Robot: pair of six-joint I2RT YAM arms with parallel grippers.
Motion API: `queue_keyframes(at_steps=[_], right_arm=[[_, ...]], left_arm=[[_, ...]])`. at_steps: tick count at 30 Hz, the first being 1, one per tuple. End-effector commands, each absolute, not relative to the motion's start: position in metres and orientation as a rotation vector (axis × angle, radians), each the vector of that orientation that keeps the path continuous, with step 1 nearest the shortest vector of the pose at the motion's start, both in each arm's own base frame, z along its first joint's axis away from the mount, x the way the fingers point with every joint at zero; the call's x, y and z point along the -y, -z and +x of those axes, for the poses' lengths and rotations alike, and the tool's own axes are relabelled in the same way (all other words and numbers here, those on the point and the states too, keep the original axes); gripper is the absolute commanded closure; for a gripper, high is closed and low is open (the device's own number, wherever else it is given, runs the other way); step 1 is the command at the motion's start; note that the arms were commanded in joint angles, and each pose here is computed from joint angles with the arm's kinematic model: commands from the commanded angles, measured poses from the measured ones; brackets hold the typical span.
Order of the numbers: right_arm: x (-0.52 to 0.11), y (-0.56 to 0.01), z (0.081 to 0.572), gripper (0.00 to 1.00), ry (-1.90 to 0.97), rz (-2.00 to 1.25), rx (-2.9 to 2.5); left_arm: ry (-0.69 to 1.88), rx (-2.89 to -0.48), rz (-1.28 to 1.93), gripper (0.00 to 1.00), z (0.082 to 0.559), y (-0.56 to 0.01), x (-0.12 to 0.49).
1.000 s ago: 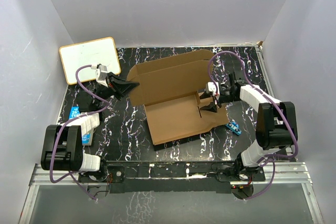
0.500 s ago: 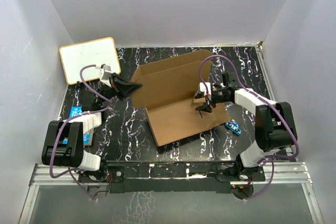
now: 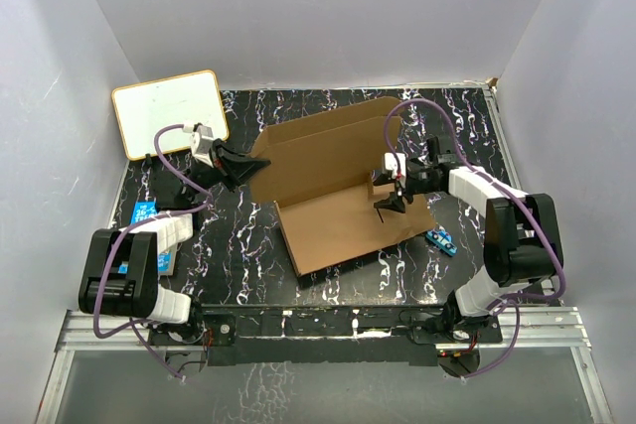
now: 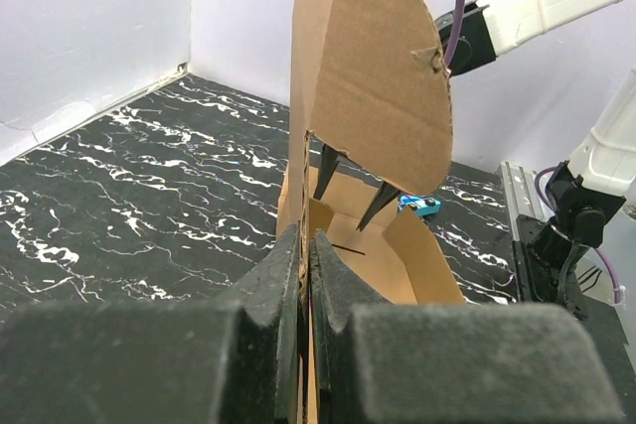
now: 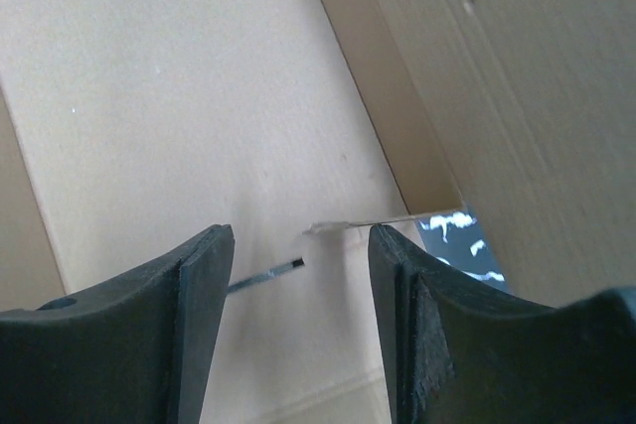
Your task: Fold the paper box
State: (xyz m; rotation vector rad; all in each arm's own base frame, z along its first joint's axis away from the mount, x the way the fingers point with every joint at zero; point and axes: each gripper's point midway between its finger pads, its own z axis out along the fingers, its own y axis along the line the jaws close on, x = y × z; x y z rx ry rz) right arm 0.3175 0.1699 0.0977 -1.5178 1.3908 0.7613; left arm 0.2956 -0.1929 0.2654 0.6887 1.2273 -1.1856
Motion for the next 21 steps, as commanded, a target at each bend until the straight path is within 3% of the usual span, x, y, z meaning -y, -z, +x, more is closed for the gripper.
queue_keyframes(at_steps=[1,21], right_arm=[[-0.155,-0.126,0.325,0.38,-0.743,-1.502,-1.269],[-0.073,-0.155,0.374,0.48,-0.625,-1.221,-1.42]], left_arm=[[1.133,-1.184,0.716,1.0,0.294,-0.275,0.193],[1.152,-1.052,0.771,1.0,0.28,-0.306,0.189]])
